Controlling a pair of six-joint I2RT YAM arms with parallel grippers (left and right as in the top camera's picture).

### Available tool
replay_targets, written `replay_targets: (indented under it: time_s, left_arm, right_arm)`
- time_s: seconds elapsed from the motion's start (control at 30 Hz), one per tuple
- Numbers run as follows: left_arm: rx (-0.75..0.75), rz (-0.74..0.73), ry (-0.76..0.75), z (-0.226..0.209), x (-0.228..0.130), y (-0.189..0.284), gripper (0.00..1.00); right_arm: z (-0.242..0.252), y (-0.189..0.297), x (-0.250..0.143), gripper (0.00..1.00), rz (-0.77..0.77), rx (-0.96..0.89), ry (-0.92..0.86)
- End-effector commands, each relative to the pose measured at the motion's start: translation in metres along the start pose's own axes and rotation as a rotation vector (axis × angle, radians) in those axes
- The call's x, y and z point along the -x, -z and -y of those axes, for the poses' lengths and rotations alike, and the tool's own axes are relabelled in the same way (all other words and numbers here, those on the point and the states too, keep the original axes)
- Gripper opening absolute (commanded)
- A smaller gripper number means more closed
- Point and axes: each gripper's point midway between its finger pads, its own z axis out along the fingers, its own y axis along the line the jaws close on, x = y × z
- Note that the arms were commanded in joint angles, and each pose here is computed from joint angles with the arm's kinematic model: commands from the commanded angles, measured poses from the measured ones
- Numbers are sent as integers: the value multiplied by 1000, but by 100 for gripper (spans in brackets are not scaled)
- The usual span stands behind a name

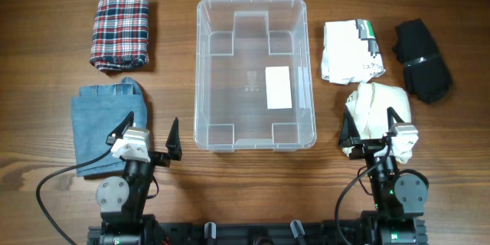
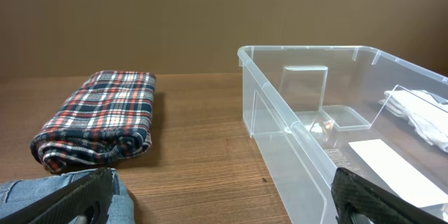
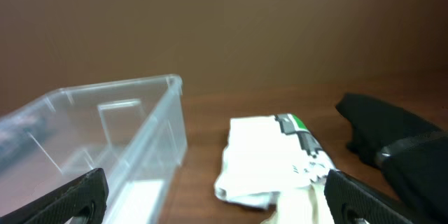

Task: Pack container
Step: 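Lift the right gripper and swing it toward the black folded garment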

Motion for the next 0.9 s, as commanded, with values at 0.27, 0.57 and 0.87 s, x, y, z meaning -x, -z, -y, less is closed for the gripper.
replay_targets:
  time_s: [0.27, 0.57, 0.87]
  left_arm:
    - [13, -14, -10, -3, -4, 0, 100]
    - [13, -14, -9, -3, -4, 0, 100]
    - [13, -14, -9, -3, -4, 0, 100]
  right_arm:
    - [-35, 22, 103, 100, 313, 155, 0]
    - [-10, 0, 195, 100, 216, -110, 180]
    - [47, -118, 203, 100, -284, -118, 95]
